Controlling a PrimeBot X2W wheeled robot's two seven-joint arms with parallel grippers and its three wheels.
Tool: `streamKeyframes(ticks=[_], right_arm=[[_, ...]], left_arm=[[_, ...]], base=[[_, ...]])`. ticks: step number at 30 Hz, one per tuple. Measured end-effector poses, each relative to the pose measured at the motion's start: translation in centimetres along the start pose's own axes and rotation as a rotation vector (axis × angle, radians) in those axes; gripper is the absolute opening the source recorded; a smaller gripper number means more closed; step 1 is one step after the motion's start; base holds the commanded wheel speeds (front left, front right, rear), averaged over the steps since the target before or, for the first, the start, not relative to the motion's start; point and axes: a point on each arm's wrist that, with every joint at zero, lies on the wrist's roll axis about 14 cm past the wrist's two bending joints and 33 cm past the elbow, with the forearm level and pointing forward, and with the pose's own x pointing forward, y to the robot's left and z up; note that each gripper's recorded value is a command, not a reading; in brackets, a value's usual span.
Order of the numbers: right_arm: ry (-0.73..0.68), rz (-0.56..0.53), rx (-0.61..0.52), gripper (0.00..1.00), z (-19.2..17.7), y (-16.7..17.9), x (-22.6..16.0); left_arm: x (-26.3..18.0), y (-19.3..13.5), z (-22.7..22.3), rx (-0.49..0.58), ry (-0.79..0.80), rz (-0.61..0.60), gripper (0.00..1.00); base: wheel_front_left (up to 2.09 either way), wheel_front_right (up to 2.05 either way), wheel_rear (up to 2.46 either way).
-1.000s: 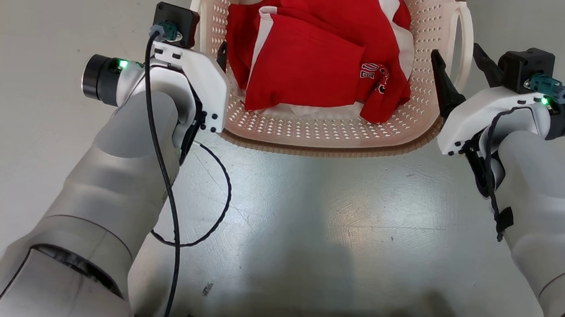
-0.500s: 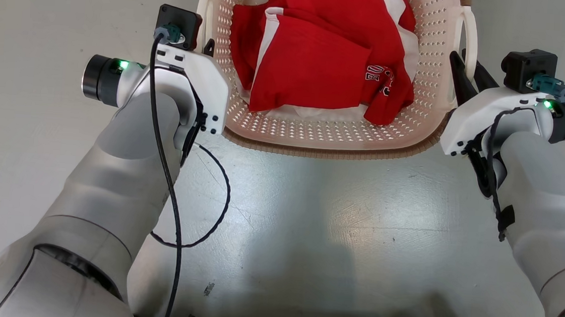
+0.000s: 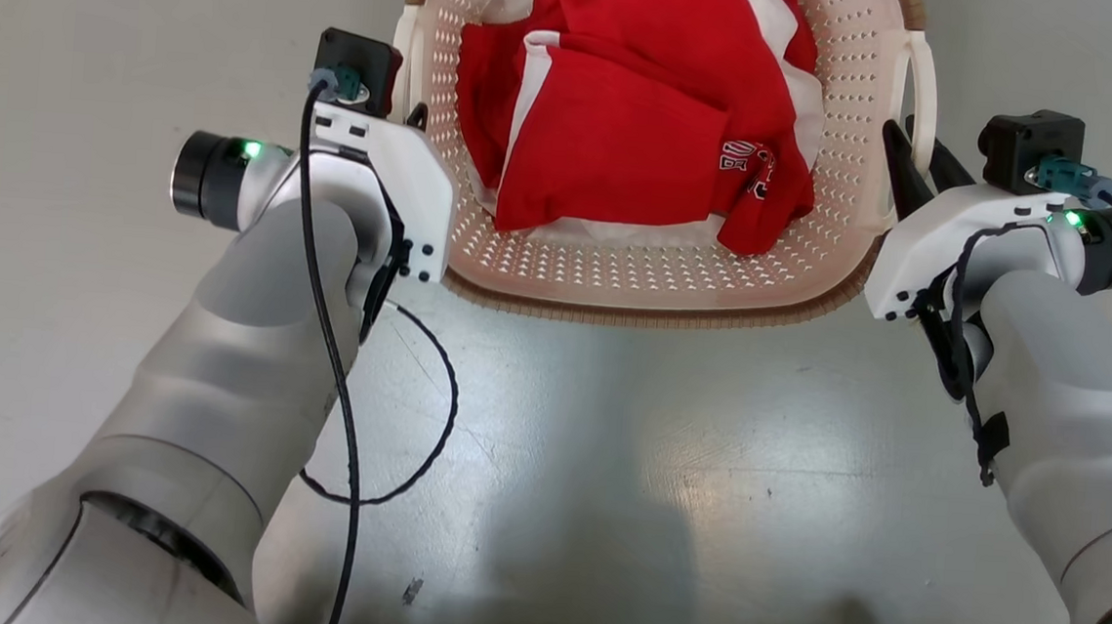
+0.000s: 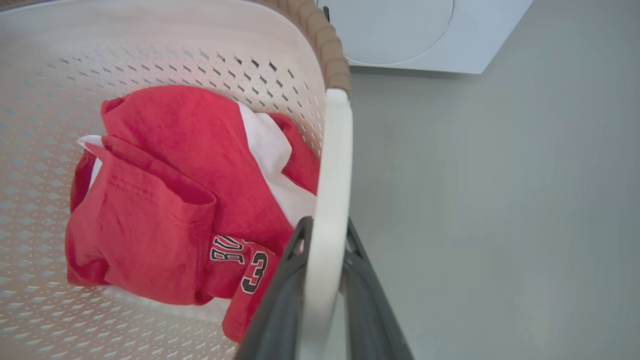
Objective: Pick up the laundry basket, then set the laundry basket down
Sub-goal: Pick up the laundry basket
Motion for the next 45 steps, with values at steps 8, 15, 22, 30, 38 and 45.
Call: streamKeyframes(ticks=[8,15,22,30,38,45], right_arm=[[0.038,0.010,-0.015,0.00,0.0,1.0,-2.8],[0.084,0.015,-0.006,0.00,-0.1,2.1,-6.0],[0.117,0.017,0.037,0.00,-0.3,3.4,-10.2],[0.159,0.042,0.079,0.00,-0.9,5.3,-14.0],[0.241,0.073,0.132,0.00,-2.4,6.9,-18.0],[0.278,0.086,0.137,0.00,-3.3,7.7,-20.8]], left_arm=[[-3.0,-0.5,-1.3,-0.036,0.054,0.006,0.00],[-6.1,-1.0,-2.0,-0.036,0.085,0.003,0.00],[-10.0,-2.0,-2.7,-0.043,0.131,-0.019,0.00],[-13.5,-2.5,-3.8,-0.011,0.180,-0.033,0.00],[-16.7,-3.2,-5.7,0.038,0.277,-0.056,0.00],[-18.9,-4.0,-6.6,0.078,0.318,-0.069,0.00]], base=[[0.00,0.00,0.00],[0.00,0.00,0.00],[0.00,0.00,0.00],[0.00,0.00,0.00],[0.00,0.00,0.00],[0.00,0.00,0.00]])
